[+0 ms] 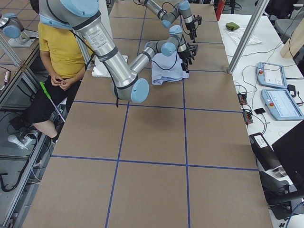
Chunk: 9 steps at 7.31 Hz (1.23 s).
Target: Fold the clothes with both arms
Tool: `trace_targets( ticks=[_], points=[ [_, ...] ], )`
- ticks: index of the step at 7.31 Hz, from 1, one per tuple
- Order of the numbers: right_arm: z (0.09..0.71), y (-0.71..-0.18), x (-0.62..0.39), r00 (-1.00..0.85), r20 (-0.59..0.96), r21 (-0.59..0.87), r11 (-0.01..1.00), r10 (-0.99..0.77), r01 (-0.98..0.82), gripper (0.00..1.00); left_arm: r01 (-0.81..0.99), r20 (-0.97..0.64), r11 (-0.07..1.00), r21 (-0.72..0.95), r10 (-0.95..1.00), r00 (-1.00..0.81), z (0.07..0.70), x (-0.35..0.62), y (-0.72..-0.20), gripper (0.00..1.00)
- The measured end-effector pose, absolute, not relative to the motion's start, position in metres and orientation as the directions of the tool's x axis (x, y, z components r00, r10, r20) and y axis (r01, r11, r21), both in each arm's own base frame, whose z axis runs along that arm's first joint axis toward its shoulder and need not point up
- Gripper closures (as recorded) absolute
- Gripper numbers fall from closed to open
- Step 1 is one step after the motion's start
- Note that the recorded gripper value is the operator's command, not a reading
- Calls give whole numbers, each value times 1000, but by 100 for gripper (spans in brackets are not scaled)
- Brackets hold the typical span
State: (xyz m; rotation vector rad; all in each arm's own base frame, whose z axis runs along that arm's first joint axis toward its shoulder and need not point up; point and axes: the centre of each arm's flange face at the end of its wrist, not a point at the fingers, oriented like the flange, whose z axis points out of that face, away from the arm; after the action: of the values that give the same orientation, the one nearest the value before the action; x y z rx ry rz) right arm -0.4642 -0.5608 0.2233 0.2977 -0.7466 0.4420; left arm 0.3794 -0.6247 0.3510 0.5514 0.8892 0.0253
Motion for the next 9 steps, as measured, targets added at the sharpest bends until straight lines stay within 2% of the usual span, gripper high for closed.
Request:
trace_targets(
  ticks=[4,7,9],
  points=[
    [281,-582,-301,716,697,149,966,48,-209,0,-15,-570,825,565,404,716,312,235,-512,0],
    [394,-586,-152,743,659,208,978,-120,-26,0,-134,-520,822,554,467,715,376,114,-491,0],
    [490,-549,-54,753,633,209,976,-178,55,0,-187,-496,829,528,479,724,430,61,-473,0]
  ],
)
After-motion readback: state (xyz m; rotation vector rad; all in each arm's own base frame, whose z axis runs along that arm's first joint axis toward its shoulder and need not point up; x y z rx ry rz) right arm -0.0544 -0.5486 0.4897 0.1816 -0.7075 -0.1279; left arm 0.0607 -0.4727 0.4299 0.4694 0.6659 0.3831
